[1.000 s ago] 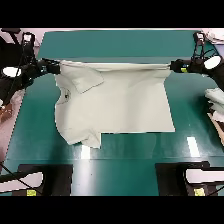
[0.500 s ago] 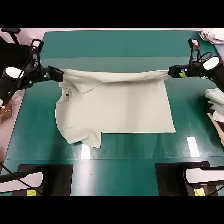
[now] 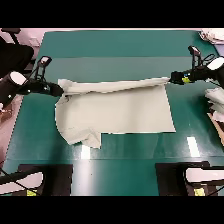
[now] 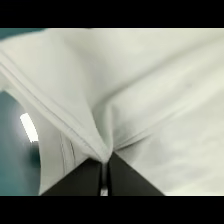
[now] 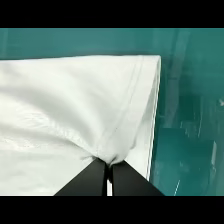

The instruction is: Fold the shirts.

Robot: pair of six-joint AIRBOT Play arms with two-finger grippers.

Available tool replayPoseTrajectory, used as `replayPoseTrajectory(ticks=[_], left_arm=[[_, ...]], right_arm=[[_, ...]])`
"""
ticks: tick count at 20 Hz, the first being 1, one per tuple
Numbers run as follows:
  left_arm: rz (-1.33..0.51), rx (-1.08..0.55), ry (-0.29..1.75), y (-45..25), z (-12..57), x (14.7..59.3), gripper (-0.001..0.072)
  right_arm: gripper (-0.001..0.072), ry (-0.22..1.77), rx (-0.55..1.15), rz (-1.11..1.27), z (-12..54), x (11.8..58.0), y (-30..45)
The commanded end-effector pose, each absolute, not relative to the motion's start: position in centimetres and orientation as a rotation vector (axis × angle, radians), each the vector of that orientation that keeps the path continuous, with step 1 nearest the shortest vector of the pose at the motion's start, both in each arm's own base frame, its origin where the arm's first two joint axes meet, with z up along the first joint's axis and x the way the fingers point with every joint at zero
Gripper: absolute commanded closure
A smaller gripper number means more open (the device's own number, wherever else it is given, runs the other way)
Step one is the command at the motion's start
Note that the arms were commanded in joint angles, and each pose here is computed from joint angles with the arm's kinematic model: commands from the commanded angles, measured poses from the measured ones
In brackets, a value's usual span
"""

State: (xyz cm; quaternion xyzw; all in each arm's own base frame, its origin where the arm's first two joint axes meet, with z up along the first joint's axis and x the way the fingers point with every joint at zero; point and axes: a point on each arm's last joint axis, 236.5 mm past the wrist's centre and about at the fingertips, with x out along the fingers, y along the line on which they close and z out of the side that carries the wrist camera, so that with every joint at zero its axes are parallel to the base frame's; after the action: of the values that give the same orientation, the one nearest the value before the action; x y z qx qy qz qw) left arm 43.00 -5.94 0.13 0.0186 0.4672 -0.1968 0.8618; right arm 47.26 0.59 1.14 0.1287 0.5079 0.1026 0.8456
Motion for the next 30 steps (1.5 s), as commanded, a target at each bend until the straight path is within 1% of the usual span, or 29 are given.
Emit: replayPoseTrajectory(ticks=[1, 9, 14, 22, 30], left_arm=[[-0.397, 0.033, 1.022, -5.6, -1.6, 42.0, 0.0681], [-0.376, 0.037, 1.014, -5.2, -2.4, 42.7, 0.0681], [-0.404, -0.008, 1.118, -5.9, -4.9, 41.2, 0.0680], [-0.423, -0.030, 1.148, -6.3, -5.3, 40.5, 0.0680], [-0.426, -0.007, 1.161, -6.1, -5.5, 40.2, 0.0680]], right_arm=[[0.0693, 1.125, 0.297, 0.222, 0.5, 46.2, 0.8], [0.0693, 1.280, 0.369, 0.219, -3.9, 44.6, 1.4], [0.0693, 1.344, 0.366, 0.171, -5.3, 43.6, 0.6], [0.0692, 1.416, 0.363, 0.184, -6.6, 42.4, 1.0], [0.0691, 1.411, 0.360, 0.176, -6.6, 42.5, 0.4]])
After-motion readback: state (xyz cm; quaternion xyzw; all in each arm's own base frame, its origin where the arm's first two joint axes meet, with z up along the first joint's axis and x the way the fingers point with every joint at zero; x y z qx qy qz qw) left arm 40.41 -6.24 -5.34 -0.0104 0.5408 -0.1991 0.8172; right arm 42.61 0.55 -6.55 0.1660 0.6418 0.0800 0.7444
